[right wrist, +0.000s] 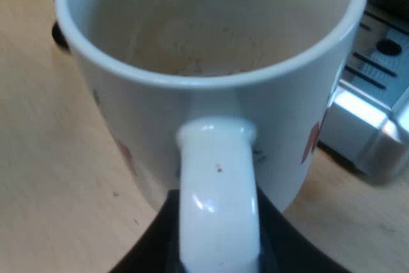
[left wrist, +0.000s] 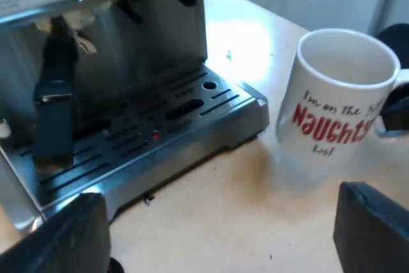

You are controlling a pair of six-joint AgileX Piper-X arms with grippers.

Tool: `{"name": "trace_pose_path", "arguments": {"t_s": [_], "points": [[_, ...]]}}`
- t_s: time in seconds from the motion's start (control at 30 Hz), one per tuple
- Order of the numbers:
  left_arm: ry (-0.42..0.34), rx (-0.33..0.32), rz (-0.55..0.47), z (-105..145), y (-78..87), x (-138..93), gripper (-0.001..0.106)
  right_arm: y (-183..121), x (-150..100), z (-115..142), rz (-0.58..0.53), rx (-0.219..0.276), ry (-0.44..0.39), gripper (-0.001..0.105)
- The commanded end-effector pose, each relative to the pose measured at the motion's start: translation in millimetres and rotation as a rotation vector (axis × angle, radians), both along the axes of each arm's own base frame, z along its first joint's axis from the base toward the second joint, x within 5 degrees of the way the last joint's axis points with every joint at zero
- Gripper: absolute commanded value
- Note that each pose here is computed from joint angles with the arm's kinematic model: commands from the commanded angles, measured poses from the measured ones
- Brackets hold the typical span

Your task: Place mug into machine

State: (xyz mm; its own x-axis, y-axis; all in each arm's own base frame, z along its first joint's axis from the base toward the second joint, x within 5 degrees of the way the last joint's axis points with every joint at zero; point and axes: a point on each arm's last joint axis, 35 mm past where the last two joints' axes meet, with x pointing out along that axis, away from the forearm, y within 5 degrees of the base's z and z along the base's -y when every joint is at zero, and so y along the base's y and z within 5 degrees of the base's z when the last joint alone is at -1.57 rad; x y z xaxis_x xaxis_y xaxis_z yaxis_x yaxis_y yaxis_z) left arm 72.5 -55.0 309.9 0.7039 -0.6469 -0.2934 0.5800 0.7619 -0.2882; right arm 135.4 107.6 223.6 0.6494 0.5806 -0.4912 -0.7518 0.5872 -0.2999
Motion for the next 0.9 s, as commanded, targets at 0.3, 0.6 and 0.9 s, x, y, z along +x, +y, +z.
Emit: {"name": "trace_pose_path", "arguments": {"t_s": [0.3, 0.6, 0.9], "points": [[0.013, -0.006, 0.037, -9, -1.0, 3, 0.073, 41, 45, 15, -0.019, 0.084, -0.017, 0.000], [-0.020, -0.030, 0.054, -11, -2.7, 6, 0.073, 72, 82, 18, -0.019, 0.077, -0.009, 0.000], [-0.023, -0.021, 0.122, -20, 1.0, 13, 0.073, 89, 99, 7, -0.014, 0.070, 0.010, 0.000]]}}
